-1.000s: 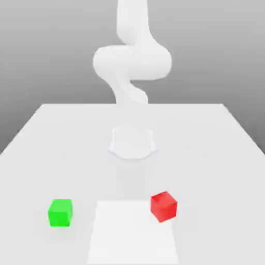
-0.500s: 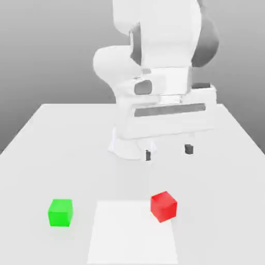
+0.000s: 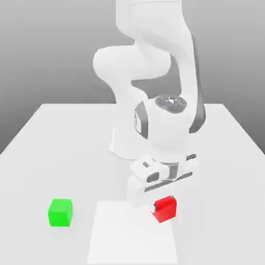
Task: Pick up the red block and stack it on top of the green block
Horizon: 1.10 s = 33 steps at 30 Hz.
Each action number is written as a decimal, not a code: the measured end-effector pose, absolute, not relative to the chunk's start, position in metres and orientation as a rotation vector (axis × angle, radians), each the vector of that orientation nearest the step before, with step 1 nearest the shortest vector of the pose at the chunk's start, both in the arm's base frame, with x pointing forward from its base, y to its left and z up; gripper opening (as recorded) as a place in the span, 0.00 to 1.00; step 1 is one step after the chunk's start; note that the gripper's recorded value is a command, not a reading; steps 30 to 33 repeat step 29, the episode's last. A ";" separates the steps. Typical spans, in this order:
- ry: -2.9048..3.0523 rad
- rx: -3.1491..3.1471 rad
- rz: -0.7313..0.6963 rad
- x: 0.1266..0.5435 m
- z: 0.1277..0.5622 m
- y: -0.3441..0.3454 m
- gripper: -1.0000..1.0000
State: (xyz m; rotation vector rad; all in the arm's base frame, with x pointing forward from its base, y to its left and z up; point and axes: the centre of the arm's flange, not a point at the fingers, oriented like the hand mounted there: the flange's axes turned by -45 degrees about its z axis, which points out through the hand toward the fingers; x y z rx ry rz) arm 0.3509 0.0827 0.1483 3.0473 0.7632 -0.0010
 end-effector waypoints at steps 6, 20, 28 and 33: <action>0.762 3.047 -0.001 0.352 0.177 0.082 0.00; -0.050 3.142 0.000 0.357 0.239 -0.185 0.00; -0.048 3.142 -0.001 0.357 0.185 -0.189 1.00; -0.048 3.142 -0.001 0.357 0.185 -0.189 1.00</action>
